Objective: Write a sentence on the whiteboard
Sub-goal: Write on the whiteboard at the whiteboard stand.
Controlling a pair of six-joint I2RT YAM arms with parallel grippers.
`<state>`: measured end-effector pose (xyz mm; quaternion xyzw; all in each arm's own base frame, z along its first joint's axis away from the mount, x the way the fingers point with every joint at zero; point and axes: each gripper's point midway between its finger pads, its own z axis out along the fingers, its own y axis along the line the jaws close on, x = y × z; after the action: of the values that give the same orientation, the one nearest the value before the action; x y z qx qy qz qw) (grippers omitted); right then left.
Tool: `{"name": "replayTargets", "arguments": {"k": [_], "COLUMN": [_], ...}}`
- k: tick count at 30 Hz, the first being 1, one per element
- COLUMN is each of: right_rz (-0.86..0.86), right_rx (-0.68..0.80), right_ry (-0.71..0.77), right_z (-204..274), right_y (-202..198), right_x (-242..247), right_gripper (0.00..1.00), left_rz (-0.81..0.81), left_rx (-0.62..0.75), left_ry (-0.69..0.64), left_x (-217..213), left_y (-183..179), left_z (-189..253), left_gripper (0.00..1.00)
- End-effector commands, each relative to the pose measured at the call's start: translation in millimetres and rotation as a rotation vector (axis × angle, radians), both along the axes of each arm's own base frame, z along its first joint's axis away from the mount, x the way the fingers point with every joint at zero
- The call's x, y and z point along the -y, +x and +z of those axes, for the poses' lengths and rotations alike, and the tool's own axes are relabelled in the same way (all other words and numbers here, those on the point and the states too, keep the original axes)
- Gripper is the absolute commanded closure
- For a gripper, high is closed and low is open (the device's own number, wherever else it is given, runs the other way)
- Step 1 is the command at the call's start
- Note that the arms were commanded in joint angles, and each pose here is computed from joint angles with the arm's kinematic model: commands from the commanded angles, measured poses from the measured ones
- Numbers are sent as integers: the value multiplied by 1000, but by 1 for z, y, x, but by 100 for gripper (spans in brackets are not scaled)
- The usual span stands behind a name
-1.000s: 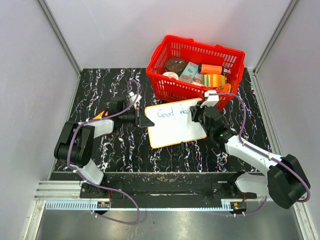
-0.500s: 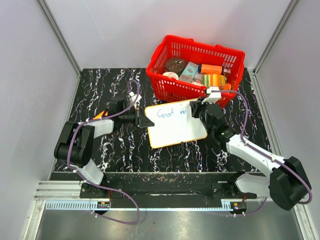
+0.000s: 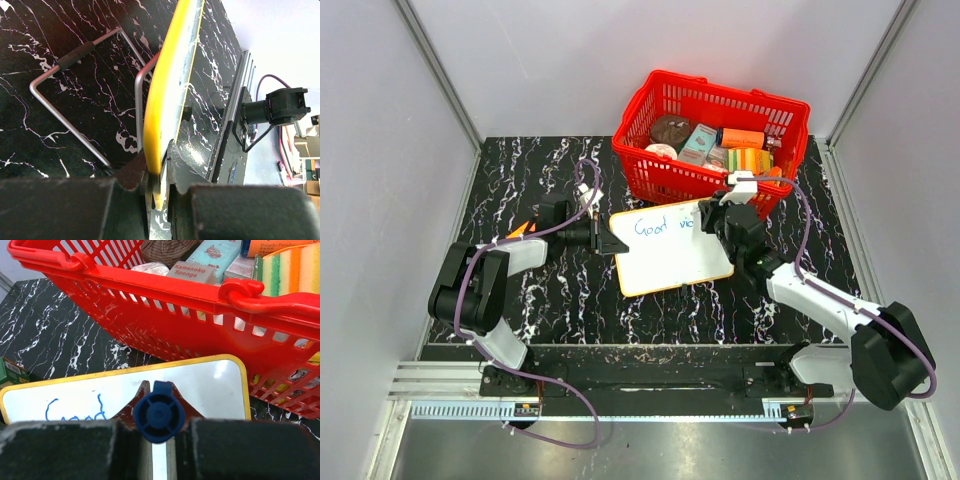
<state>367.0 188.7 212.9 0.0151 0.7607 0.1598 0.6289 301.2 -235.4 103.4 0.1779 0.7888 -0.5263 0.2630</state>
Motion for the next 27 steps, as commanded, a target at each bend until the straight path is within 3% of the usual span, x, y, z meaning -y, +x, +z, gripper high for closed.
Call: {"name": "replayTargets", "arguments": {"k": [1,27], "right_rz": [-63,-30], "right_rx": [90,69], "right_ry": [31,32], "right_z": [34,24], "right_y": [12,18], "right_x": [10,3], "right_gripper": [100,100], "left_rz": [61,61], "left_rx": [43,43], "left_ry": [154,154], "left_x": [-10,-10], "left_y": [10,10], "left_z": [-39,-39], "left_gripper": [100,100]}}
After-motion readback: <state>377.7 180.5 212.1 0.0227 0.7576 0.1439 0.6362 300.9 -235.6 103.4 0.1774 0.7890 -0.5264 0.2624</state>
